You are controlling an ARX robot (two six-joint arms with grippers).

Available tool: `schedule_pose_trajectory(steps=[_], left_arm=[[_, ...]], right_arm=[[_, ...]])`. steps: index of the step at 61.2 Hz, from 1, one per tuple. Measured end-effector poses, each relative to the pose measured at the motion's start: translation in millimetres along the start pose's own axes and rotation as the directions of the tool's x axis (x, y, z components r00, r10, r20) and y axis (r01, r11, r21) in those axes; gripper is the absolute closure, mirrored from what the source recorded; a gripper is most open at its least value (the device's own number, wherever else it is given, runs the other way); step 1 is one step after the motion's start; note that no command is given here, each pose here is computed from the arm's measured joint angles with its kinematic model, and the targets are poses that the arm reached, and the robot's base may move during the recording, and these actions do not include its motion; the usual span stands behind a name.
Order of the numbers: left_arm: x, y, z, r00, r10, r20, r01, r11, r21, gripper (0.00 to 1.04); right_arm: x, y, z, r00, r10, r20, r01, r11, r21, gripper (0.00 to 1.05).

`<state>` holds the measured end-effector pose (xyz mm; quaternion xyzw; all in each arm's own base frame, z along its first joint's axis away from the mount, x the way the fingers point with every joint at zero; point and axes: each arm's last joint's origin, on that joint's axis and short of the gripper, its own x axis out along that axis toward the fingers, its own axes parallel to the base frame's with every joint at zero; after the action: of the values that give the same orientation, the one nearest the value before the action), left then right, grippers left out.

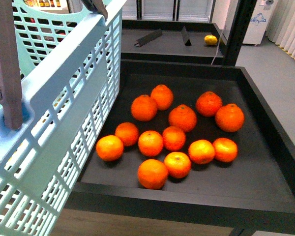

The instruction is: Pick lemon and mango into basket

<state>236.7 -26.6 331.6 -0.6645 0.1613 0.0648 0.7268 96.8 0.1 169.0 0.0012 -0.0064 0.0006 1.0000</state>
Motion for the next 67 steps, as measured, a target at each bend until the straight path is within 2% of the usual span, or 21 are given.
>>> schedule_pose_trajectory(steps=[67], left_arm=[[0.0, 0.0, 0.2, 1.0, 0.0, 0.002, 0.0, 1.0, 0.0, 1.0]], right_arm=[[0.0, 0.0, 0.0, 1.0, 0.0, 0.0, 0.0, 1.0, 0.0, 0.09]])
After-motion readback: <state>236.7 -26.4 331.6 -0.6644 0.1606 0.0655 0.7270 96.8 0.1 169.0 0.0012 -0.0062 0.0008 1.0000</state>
